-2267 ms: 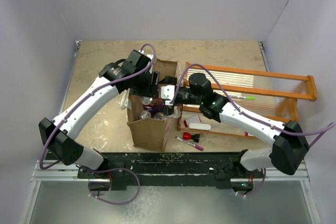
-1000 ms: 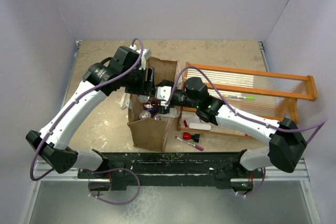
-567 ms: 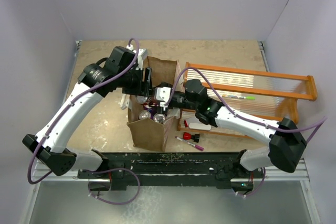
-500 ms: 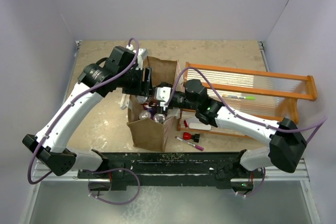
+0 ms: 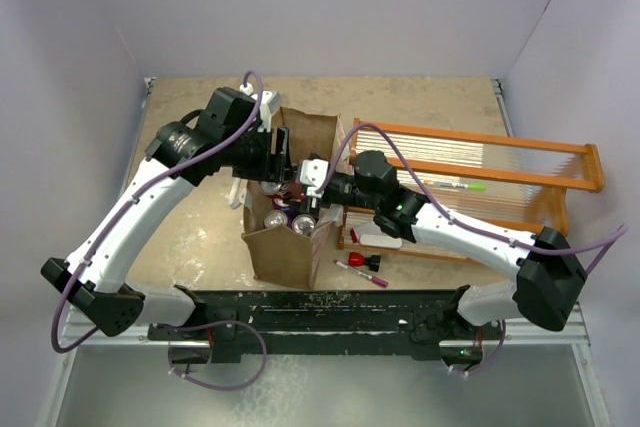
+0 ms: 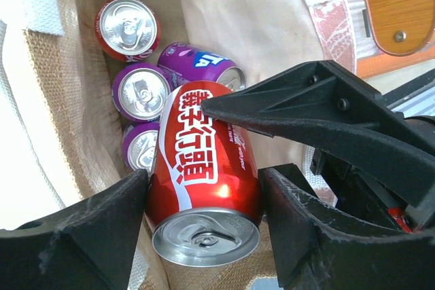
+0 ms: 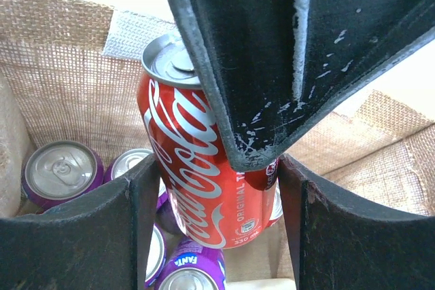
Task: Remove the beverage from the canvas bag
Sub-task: Take out the drink from the canvas bag.
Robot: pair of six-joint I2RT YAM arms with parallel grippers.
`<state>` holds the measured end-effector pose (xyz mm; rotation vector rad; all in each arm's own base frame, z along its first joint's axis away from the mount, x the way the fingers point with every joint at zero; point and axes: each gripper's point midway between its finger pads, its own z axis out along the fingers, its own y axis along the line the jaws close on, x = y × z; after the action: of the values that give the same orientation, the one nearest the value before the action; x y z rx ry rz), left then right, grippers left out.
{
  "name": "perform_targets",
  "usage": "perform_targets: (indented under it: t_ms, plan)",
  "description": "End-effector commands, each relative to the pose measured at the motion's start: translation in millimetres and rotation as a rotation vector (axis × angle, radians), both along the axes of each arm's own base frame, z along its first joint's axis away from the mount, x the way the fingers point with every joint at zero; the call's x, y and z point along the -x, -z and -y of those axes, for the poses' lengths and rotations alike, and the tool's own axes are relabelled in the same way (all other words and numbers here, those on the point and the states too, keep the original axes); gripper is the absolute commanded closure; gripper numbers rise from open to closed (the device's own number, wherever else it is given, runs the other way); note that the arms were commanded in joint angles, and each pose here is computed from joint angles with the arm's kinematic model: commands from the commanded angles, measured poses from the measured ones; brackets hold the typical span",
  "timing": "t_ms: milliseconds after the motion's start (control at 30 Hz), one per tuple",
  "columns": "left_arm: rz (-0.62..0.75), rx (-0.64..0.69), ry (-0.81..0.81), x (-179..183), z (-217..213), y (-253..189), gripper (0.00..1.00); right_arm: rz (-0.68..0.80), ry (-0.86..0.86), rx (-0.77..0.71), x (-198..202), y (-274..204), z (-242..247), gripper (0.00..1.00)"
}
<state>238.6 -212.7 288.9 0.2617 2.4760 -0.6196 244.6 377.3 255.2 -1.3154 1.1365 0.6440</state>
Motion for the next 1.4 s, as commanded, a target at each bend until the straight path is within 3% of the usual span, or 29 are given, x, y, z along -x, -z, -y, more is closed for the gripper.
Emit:
perform_targets:
  t_ms: [0, 167, 467, 867, 1100, 1367]
  plan:
    - [0.062, 0.147, 0.078, 11.7, 19.1, -31.6, 0.26, 0.093, 0.051, -0.191, -9.0, -79.0, 1.5, 0.87]
    - [0.049, 0.157, 0.097, 12.3, 24.0, -21.7, 0.13, 0.098, 0.059, -0.195, -10.2, -80.4, 2.2, 0.9]
    - [0.003, 0.067, 0.061, 11.0, 13.3, 7.4, 0.05, 0.096, 0.08, -0.223, -10.9, -86.5, 6.3, 0.93]
    - [-0.008, 0.036, 0.047, 3.6, 15.1, 20.3, 0.08, 0.086, 0.08, -0.256, -11.7, -93.8, 4.0, 0.94]
    - [0.023, 0.02, 0.035, -6.6, 15.1, 15.8, 0.19, 0.069, 0.066, -0.246, -6.7, -88.1, 5.0, 0.94]
    - [0.053, 0.014, 0.028, -13.9, 16.0, 6.3, 0.53, 0.044, 0.022, -0.237, 1.4, -83.7, 2.3, 0.87]
